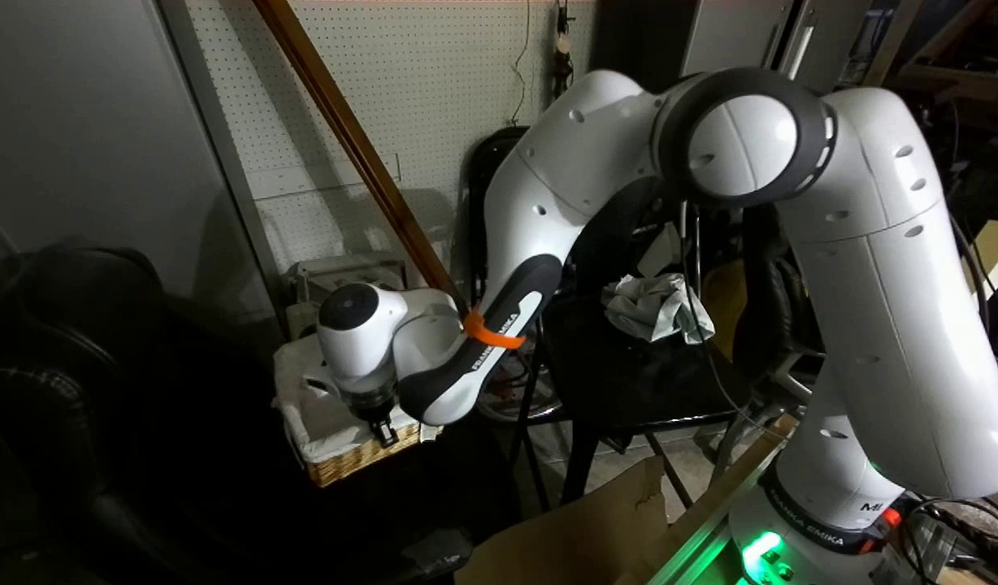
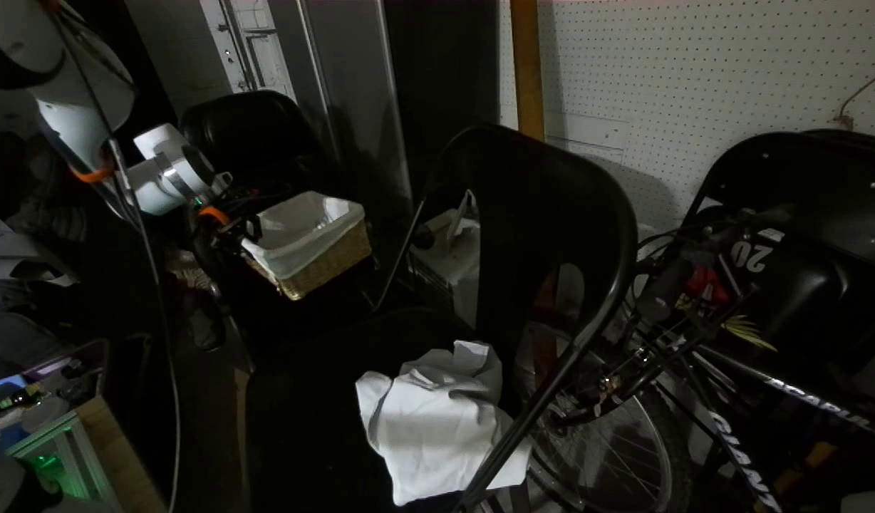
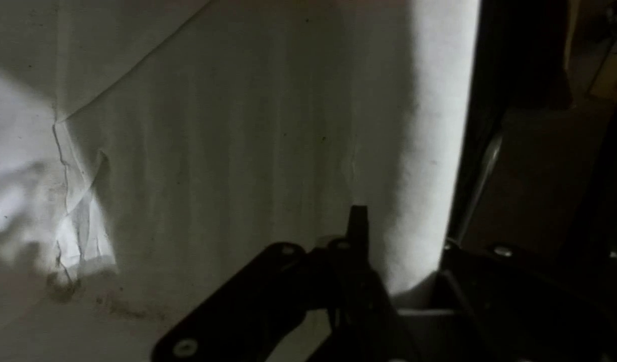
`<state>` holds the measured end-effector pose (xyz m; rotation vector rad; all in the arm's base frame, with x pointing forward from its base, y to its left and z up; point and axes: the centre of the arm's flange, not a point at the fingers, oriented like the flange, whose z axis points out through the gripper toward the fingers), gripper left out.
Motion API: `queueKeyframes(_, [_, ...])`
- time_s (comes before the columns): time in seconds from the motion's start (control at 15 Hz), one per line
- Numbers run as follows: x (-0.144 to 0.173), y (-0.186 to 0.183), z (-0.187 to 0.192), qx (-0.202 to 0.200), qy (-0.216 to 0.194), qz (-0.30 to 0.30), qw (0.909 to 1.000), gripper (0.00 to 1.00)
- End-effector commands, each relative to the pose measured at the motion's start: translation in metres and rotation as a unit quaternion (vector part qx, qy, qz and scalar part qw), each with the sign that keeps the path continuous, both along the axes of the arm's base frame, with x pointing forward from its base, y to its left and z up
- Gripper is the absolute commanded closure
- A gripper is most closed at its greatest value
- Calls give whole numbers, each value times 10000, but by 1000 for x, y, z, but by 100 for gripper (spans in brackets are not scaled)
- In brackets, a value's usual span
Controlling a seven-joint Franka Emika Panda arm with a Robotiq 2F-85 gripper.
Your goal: Pick up the basket and put it on the black chair on the left
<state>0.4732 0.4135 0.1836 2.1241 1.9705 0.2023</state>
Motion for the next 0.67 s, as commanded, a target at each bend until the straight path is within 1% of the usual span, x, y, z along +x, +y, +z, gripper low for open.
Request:
queueKeyframes(0.0, [25,37,-49,-156,-120,180,9996,96])
queueKeyframes(0.33, [25,54,-102,-170,-9,86,9998,96])
queueKeyframes(0.6, [29,55,-127,-221,-11,100,9997,96])
